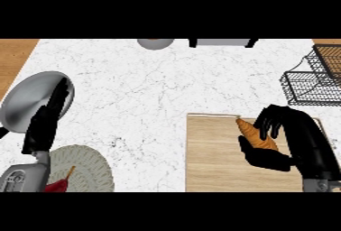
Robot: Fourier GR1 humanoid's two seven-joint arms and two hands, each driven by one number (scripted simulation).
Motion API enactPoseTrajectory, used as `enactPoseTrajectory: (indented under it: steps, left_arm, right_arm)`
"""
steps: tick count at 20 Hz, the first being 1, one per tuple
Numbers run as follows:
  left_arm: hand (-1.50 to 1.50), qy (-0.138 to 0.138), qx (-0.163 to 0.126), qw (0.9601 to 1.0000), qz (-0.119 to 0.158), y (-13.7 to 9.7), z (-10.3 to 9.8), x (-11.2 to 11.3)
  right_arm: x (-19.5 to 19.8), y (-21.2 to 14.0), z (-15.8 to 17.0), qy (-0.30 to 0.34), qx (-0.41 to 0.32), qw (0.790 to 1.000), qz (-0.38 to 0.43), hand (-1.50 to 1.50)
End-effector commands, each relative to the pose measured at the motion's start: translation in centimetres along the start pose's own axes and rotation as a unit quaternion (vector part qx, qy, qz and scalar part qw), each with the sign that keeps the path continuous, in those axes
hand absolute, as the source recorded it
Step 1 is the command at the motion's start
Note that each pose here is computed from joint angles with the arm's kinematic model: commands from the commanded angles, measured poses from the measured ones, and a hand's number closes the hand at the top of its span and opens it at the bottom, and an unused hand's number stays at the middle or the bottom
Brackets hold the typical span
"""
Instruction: Pick the croissant from the tray and place it in the tiered basket
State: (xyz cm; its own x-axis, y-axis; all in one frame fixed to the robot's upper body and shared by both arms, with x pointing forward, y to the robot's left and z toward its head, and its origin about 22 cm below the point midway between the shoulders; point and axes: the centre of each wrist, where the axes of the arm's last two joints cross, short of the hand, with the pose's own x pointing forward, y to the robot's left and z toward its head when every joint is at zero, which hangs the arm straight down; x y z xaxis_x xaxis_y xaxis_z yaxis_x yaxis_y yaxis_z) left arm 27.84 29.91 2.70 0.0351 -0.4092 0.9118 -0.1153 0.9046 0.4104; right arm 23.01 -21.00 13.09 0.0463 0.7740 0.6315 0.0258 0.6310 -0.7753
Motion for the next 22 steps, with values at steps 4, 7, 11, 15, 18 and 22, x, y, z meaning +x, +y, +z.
enactPoseTrajectory:
  steps: [4, 7, 11, 15, 18, 22]
  left_arm:
    - [0.0, 0.003, 0.005, 1.0, -0.004, 0.6, 0.7, -1.2]
    - [0.0, 0.004, -0.002, 1.0, 0.002, -1.5, -0.8, 1.0]
    - [0.0, 0.004, 0.004, 1.0, -0.003, -0.6, -1.0, 0.5]
    - [0.0, 0.008, 0.002, 1.0, 0.003, -0.3, -2.1, 0.3]
    - [0.0, -0.004, 0.0, 1.0, 0.005, -0.3, -1.1, 1.9]
    - [0.0, -0.008, 0.004, 0.9999, 0.007, 0.0, -0.5, 0.9]
  right_arm:
    - [2.6, -7.3, -0.9, -0.052, -0.14, 0.988, -0.029, 1.5]
    - [3.5, -10.8, -1.7, -0.045, -0.187, 0.981, 0.008, 1.5]
    - [2.8, -13.9, -2.8, -0.03, -0.187, 0.979, 0.074, 1.5]
    - [1.6, -16.5, -6.1, -0.045, -0.157, 0.986, 0.034, 1.5]
    - [0.9, -18.1, -7.7, -0.044, -0.161, 0.986, 0.014, 1.5]
    - [-1.0, -17.3, -10.0, -0.044, -0.152, 0.984, 0.078, 1.5]
